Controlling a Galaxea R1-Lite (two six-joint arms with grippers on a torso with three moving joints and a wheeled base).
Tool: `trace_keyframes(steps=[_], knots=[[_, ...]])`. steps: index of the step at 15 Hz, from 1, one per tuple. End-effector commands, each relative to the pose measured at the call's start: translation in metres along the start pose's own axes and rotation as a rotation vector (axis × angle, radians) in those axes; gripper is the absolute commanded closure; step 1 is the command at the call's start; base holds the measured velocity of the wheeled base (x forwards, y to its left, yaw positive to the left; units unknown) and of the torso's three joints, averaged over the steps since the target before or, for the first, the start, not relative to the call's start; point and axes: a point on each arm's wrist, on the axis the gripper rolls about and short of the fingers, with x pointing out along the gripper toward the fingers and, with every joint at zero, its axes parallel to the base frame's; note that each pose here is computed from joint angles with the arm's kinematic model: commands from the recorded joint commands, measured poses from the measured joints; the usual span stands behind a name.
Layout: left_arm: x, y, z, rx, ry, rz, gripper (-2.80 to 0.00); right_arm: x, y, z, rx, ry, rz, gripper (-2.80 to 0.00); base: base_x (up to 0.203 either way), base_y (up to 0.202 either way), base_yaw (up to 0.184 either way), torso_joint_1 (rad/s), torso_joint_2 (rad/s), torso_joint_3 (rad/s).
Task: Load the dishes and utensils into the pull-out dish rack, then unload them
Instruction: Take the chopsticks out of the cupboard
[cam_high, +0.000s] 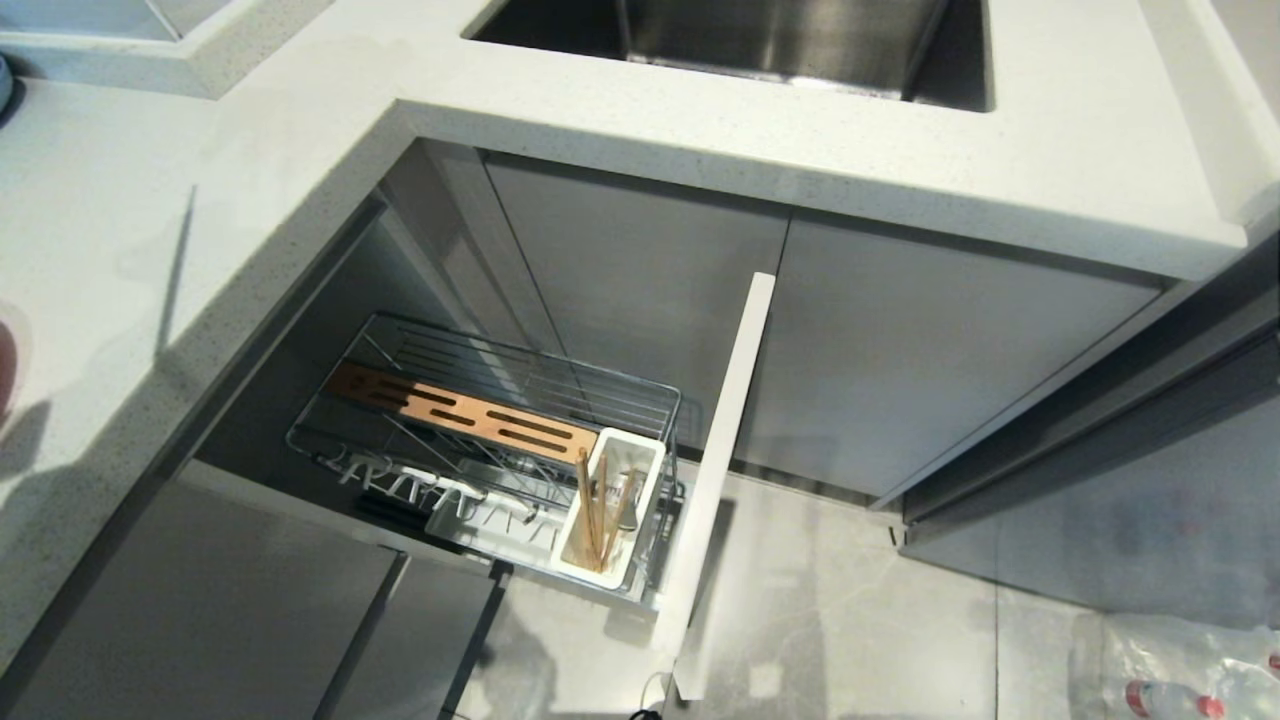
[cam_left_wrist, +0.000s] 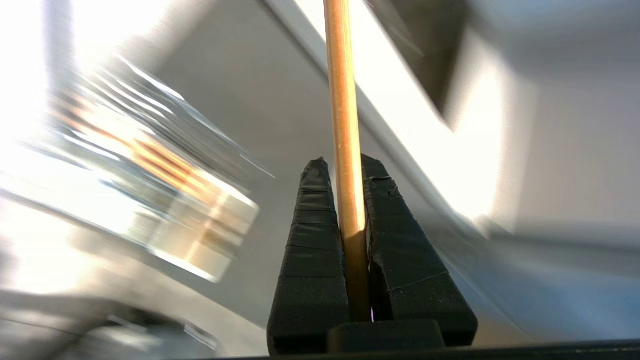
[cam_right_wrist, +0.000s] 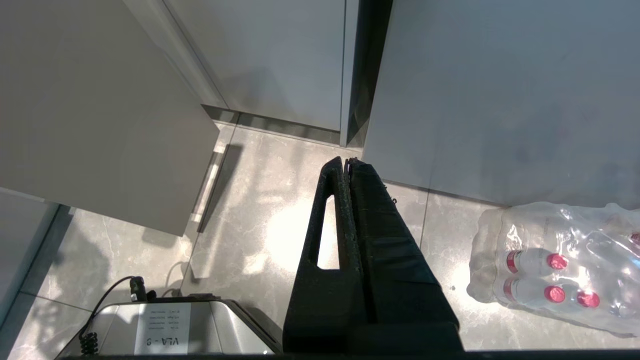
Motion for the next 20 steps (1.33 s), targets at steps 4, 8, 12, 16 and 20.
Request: trace_keyframes(steps=[4,8,12,16,20], knots=[[0.008,0.019,0.001,0.099,-0.172,0.473,0.00,0.000,0.000,0.000,0.000,0.003,-0.001,0.00,0.000,0.000,0.000,0.000,0.00,0.000],[0.019,0.047,-0.007,0.103,-0.183,0.821,0.00,0.000,0.000,0.000,0.000,0.002,0.001,0.00,0.000,0.000,0.000,0.000,0.00,0.000],[0.034,0.072,-0.011,0.062,-0.243,0.946,0.00,0.000,0.000,-0.001,0.000,0.003,-0.001,0.00,0.000,0.000,0.000,0.000,0.00,0.000],[0.043,0.083,-0.017,-0.006,-0.178,0.914,0.00,0.000,0.000,-0.001,0.000,0.004,-0.001,0.00,0.000,0.000,0.000,0.000,0.00,0.000],[0.055,0.095,-0.019,-0.063,-0.125,0.916,0.00,0.000,0.000,-0.001,0.000,0.004,0.001,0.00,0.000,0.000,0.000,0.000,0.00,0.000]])
